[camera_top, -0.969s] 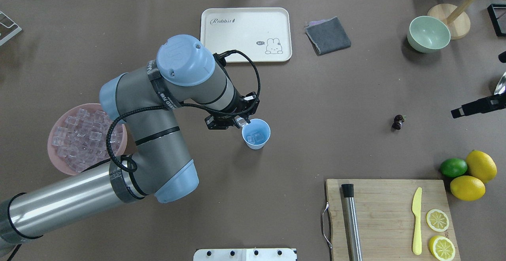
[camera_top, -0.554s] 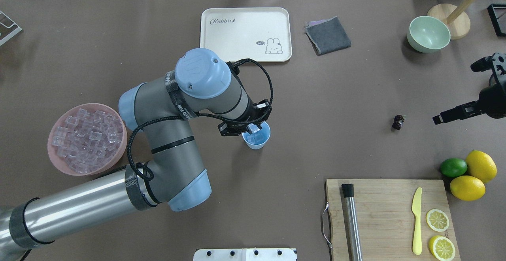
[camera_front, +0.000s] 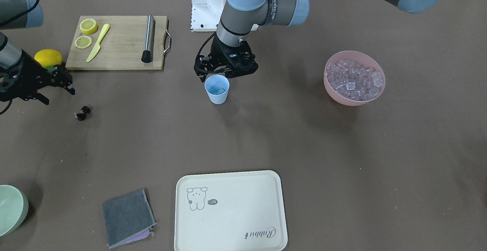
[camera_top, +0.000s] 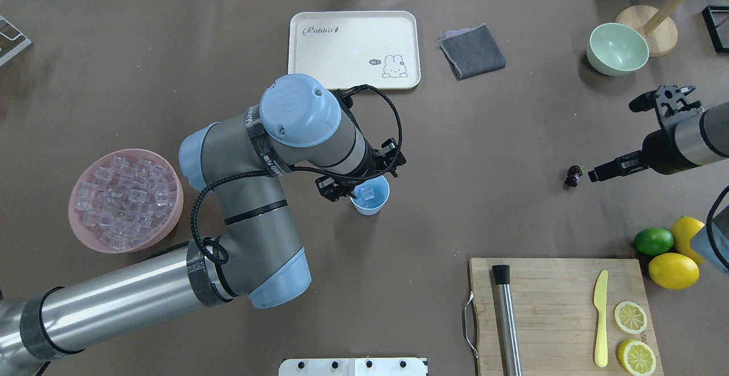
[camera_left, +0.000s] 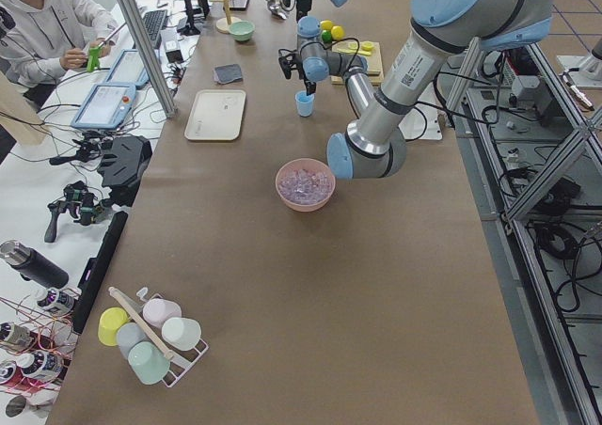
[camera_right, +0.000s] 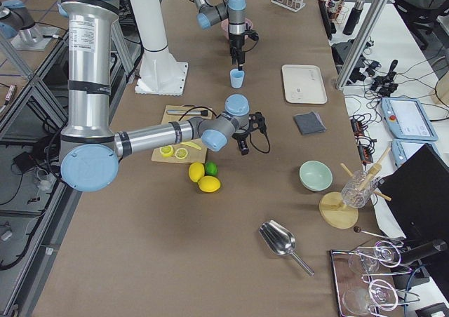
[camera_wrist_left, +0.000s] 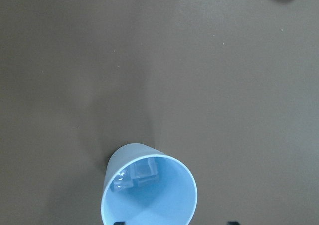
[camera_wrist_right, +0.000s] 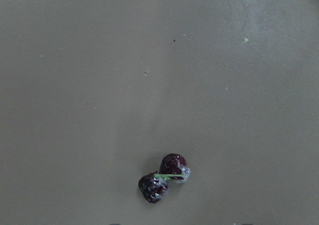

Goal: Put ice and cherries in cup
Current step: 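Release ice into the cup with left gripper while right gripper lowers onto cherries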

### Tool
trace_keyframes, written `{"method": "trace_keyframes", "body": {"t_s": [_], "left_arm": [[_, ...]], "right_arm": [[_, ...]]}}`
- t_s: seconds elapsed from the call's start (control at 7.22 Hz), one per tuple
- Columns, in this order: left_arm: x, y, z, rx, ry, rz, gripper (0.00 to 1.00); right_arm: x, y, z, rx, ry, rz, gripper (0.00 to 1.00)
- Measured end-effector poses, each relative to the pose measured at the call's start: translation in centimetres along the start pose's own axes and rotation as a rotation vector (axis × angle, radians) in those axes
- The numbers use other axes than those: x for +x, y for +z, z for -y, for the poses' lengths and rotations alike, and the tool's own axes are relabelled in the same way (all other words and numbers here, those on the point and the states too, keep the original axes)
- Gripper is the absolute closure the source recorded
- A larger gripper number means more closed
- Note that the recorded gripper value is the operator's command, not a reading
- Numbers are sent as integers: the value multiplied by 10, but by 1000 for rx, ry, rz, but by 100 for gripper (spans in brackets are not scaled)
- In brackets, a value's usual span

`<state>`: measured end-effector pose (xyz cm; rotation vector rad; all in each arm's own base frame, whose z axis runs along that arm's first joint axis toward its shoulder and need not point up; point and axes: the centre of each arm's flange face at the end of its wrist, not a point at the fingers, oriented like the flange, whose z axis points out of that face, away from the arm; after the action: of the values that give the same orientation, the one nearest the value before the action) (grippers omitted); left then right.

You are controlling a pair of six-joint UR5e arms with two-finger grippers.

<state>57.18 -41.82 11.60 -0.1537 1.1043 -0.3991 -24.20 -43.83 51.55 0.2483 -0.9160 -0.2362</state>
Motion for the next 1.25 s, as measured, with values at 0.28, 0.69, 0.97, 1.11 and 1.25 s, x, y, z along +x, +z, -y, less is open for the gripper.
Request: {"method": "trace_keyframes", "body": {"t_s": [0.28, 0.69, 0.97, 1.11, 1.25], "left_arm": [[0, 0, 0, 4, -1, 0, 13], [-2, -1, 3, 8, -5, 3, 13], [-3, -1, 4, 10, -6, 4, 13], [-3, -1, 4, 10, -6, 4, 13], [-3, -1, 4, 10, -6, 3, 13]], "right_arm": [[-16, 15, 4, 15, 5, -27, 20], [-12, 29, -1, 11, 154, -59, 37], [-13, 35, -2, 14, 172, -75, 37], [-15, 38, -1, 15, 178, -76, 38], [-18, 41, 0, 14, 184, -75, 40]]}}
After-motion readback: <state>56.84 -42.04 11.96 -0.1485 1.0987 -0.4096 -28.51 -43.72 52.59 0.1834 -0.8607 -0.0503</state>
